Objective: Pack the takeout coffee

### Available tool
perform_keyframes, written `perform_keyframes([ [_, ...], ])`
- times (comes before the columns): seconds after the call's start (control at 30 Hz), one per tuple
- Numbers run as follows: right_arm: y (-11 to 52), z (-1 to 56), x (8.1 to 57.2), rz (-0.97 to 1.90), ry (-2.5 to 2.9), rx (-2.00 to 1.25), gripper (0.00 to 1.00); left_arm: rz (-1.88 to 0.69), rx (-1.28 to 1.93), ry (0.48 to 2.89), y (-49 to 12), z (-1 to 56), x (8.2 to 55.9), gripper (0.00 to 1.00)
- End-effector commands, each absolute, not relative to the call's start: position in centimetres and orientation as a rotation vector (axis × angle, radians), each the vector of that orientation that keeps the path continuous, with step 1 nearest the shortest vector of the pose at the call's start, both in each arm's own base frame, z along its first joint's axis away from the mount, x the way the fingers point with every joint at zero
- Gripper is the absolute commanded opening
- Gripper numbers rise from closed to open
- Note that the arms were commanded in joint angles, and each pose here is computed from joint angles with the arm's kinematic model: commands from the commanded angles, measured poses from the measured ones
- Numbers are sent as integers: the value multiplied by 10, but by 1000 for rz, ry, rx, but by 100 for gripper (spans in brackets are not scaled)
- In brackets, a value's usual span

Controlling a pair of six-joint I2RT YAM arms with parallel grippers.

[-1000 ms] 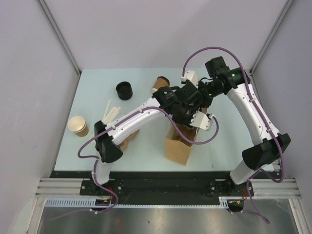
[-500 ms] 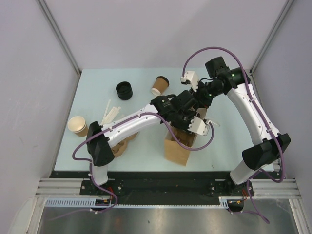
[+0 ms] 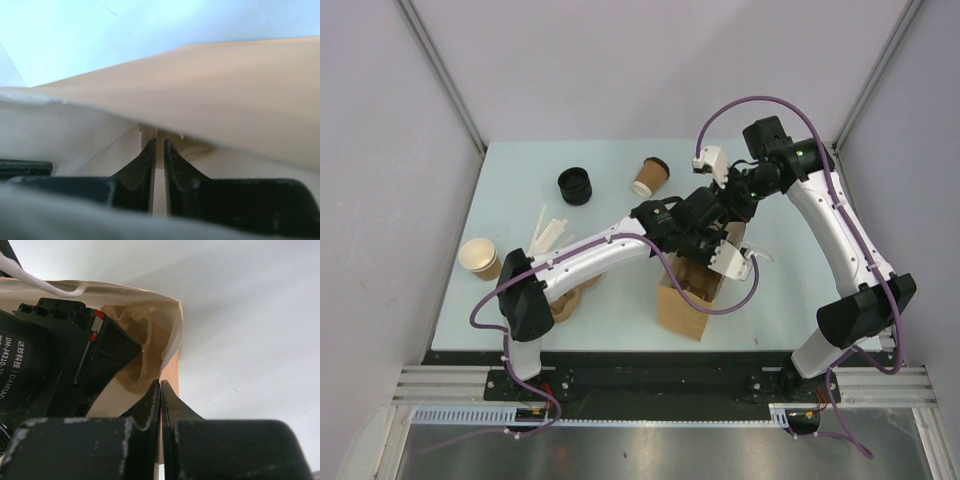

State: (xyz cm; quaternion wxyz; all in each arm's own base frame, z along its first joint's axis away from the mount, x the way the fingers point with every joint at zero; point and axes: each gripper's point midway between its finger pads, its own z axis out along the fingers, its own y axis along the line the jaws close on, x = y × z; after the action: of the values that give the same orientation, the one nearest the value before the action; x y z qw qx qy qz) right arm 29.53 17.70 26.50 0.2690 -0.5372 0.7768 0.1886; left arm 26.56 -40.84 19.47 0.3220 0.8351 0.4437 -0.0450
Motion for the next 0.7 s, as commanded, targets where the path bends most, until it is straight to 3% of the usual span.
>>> perform_keyframes([
  [0.0, 182, 278, 290, 557, 2030, -1469, 0, -170, 2184, 1121, -409, 203, 264, 12],
  [0.17, 180, 279, 293, 562, 2023, -1459, 0, -204, 2205, 1127, -401, 206, 256, 0],
  [0.27, 179, 278, 294, 562, 2022, -1459, 0, -220, 2185, 1138, -399, 213, 253, 1],
  [0.3, 179, 279, 293, 565, 2020, -1461, 0, -222, 2155, 1142, -398, 223, 253, 7],
  [0.37, 178, 279, 292, 574, 2016, -1464, 0, -214, 2120, 1128, -399, 230, 254, 35],
  [0.43, 178, 279, 291, 576, 2013, -1466, 0, -186, 2074, 1087, -400, 240, 256, 50],
  [0.53, 180, 280, 290, 588, 2004, -1469, 0, -168, 2049, 1040, -403, 243, 259, 59],
  [0.67, 182, 282, 290, 602, 1991, -1473, 0, -166, 2065, 1002, -410, 237, 261, 61],
])
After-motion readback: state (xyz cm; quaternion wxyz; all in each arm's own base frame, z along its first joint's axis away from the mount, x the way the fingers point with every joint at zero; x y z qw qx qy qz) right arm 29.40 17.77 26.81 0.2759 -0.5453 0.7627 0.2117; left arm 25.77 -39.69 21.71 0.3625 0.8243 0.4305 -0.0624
